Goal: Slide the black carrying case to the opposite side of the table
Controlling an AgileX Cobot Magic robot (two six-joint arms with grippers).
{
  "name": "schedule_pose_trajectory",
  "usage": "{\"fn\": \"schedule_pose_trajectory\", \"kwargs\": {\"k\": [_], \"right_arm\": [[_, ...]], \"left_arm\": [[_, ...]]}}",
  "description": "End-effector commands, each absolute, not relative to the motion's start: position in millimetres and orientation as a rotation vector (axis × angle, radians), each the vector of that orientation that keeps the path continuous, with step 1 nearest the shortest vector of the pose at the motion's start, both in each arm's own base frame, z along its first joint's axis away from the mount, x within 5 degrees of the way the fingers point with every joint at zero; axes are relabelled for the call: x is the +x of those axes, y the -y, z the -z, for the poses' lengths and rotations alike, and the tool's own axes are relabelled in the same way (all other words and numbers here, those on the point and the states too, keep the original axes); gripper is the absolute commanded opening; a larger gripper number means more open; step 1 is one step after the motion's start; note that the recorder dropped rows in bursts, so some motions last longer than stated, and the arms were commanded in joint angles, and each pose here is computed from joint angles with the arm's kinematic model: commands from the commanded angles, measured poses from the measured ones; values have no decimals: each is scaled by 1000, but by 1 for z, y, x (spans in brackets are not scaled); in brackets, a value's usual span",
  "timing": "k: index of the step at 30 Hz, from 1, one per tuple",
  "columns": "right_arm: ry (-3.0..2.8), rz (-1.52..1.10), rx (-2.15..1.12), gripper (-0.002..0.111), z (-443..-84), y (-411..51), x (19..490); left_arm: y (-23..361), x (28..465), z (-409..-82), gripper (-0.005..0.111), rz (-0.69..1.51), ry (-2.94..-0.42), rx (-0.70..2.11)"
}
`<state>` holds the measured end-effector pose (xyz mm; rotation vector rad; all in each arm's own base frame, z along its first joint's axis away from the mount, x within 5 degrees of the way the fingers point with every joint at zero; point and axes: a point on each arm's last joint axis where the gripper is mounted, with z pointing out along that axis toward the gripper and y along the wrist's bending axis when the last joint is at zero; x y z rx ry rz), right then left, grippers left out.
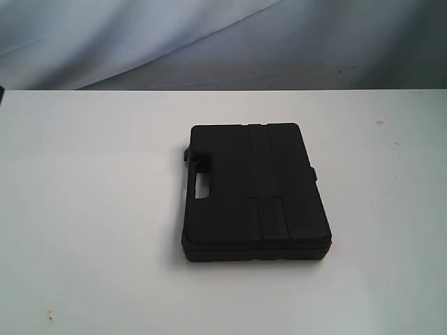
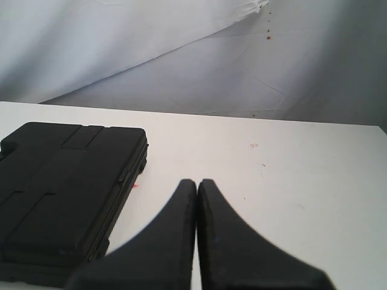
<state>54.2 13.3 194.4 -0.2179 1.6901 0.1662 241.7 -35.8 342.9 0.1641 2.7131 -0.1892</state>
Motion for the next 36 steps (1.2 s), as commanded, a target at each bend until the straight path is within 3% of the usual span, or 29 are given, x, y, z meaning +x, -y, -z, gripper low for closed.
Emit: {"fn": "schedule_pose_trajectory", "kwargs": {"k": [1, 18, 32, 36], "right_arm": [[-1696, -167, -207, 0, -193, -13, 54], [-1696, -167, -207, 0, -193, -13, 54], [-1696, -167, -207, 0, -193, -13, 54], [-1696, -167, -207, 0, -193, -13, 54]], "left_arm": [[56, 261, -322, 0, 313, -2794, 142], [198, 321, -258, 0, 346, -2850, 295], [230, 371, -204, 0, 266, -2937, 169], [235, 379, -190, 6, 257, -2956, 167]]}}
